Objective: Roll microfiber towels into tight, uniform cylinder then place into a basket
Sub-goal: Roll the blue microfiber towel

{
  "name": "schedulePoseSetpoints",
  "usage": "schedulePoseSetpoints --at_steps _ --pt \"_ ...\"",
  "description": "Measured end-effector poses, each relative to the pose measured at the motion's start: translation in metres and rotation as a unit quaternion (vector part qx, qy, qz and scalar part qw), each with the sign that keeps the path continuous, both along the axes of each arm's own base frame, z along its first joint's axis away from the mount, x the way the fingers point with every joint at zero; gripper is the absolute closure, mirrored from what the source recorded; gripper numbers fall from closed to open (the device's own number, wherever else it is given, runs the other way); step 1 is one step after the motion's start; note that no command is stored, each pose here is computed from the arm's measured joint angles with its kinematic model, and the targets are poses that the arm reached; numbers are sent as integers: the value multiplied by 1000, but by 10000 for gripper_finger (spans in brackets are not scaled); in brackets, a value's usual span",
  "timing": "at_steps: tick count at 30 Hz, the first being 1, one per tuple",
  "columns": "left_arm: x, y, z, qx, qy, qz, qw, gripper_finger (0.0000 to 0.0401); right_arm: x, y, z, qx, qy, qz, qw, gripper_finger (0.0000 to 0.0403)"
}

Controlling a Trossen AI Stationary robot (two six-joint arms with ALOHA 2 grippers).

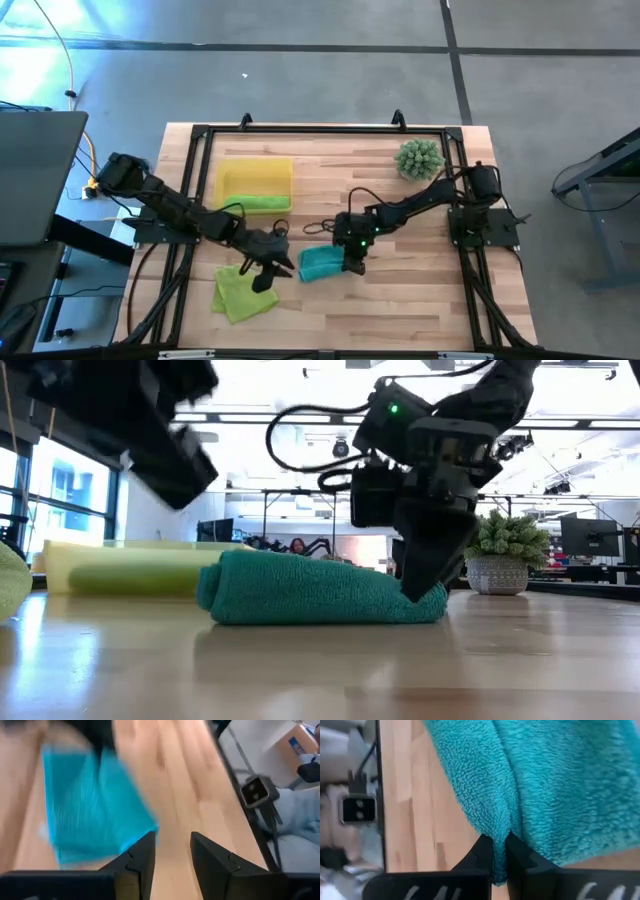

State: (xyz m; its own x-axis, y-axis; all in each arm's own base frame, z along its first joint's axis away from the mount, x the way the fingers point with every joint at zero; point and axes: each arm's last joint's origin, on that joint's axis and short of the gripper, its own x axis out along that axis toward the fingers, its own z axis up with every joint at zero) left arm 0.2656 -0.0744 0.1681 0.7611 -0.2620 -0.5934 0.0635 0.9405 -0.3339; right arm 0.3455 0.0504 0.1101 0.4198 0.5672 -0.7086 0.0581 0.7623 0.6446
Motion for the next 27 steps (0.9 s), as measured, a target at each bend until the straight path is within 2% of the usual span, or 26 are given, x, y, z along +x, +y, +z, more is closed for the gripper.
schedulePoseSetpoints --at_steps 4,8,17,21,27 --pt "6 -14 4 58 -71 8 996 287 0 -10 0 28 41 -56 997 396" --pt "10 -20 -10 90 -73 4 993 287 1 -14 0 31 47 -69 996 391" --pt "28 -20 -45 130 -53 -6 990 288 2 -15 0 23 42 -75 996 390" --pt "36 -21 -54 180 -46 0 983 288 2 -15 1 22 40 -74 996 389" --pt "37 -17 -68 249 3 30 968 288 2 -15 1 16 36 -67 997 389"
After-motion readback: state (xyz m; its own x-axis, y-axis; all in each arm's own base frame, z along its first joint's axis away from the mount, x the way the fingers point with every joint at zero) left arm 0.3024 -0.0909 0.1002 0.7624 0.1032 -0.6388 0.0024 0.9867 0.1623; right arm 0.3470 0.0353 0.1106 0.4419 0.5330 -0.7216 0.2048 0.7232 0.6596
